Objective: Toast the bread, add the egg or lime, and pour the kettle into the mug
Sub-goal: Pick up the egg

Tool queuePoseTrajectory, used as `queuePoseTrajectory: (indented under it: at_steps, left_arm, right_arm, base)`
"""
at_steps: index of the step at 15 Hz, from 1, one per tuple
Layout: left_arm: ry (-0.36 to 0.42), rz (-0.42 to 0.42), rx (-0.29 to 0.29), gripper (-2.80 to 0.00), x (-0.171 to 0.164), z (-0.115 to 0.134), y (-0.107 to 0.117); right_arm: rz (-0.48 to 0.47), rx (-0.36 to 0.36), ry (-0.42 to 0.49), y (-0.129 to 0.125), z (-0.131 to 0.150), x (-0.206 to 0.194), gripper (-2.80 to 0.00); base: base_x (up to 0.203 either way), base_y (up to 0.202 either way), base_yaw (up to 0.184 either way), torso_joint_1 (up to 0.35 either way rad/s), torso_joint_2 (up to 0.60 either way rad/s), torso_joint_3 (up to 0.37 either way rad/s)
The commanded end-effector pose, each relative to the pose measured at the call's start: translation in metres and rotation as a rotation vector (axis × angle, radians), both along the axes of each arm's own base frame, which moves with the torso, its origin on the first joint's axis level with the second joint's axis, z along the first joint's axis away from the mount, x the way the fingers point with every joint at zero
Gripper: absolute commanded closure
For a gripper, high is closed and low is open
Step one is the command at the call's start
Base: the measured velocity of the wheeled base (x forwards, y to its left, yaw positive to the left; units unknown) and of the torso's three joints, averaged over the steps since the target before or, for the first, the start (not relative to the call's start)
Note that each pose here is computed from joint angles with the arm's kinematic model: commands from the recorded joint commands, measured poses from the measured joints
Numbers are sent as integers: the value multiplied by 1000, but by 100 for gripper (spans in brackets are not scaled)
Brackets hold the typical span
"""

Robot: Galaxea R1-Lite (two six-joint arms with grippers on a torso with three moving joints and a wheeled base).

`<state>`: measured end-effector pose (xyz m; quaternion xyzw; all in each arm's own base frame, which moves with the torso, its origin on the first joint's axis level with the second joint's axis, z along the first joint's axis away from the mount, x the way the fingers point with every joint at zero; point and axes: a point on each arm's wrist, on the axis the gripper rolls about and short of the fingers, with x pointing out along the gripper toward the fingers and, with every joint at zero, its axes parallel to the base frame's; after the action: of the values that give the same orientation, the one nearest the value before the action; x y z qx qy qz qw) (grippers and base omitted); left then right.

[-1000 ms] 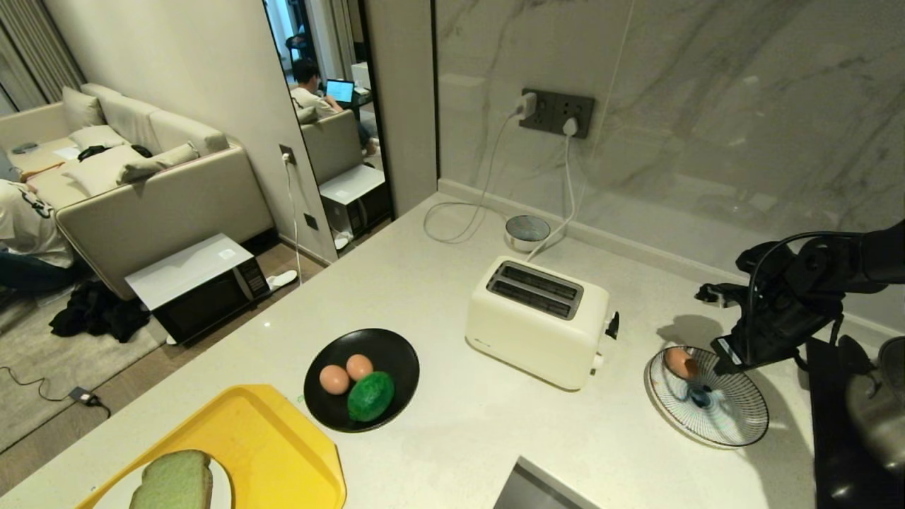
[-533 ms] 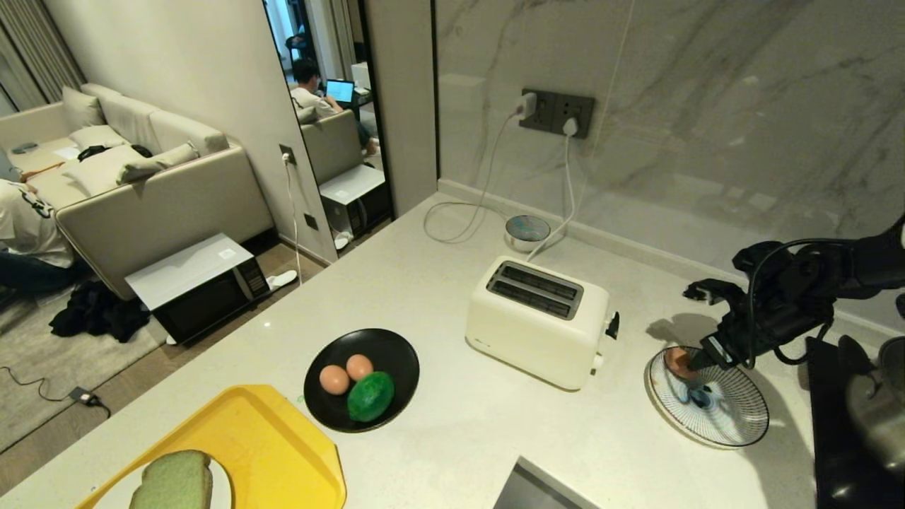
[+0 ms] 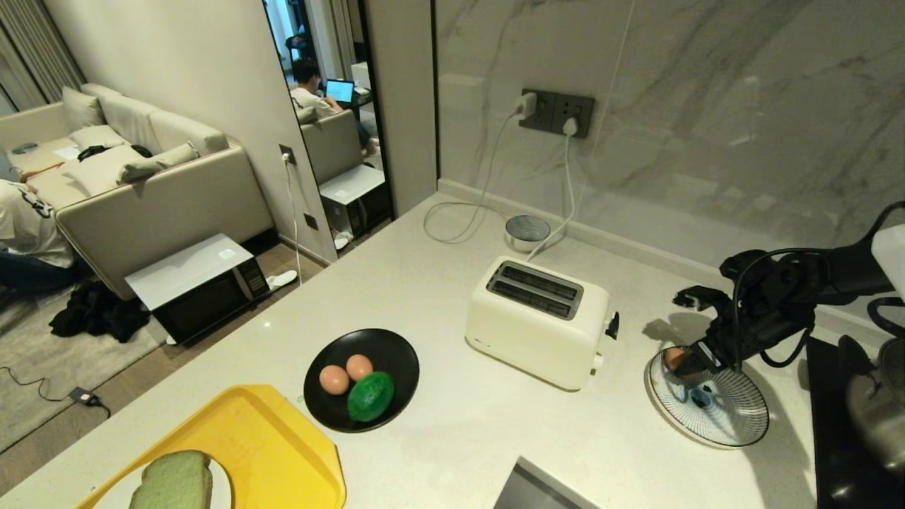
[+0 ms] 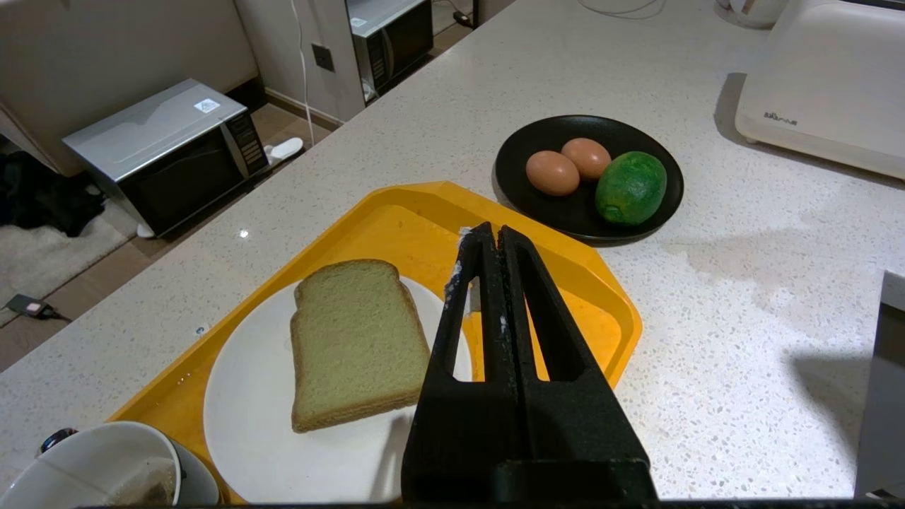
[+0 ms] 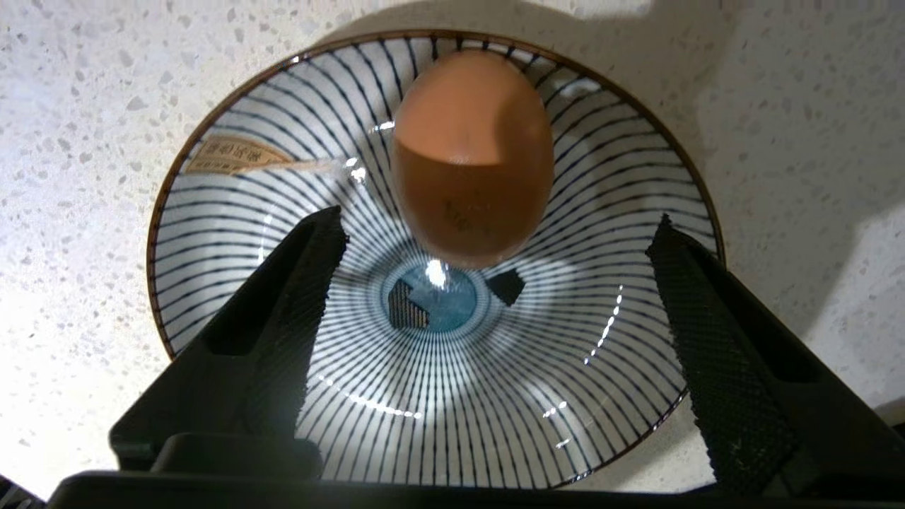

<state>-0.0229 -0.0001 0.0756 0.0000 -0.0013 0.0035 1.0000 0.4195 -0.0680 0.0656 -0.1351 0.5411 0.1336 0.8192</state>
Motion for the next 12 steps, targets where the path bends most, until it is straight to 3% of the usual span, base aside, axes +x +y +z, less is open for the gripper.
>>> queuePoseTrajectory:
  at_steps: [1,12]
  left_arm:
    - [-1,1,-2,0,0,0,0]
    - [-1,1,-2,0,0,0,0]
  right_arm:
    - [18,1,6,6,-5,4,-280]
    - [30,2,11,10,-11,10,-280]
  base:
    - [0,0,0,0,0,0]
    - [0,0,0,0,0,0]
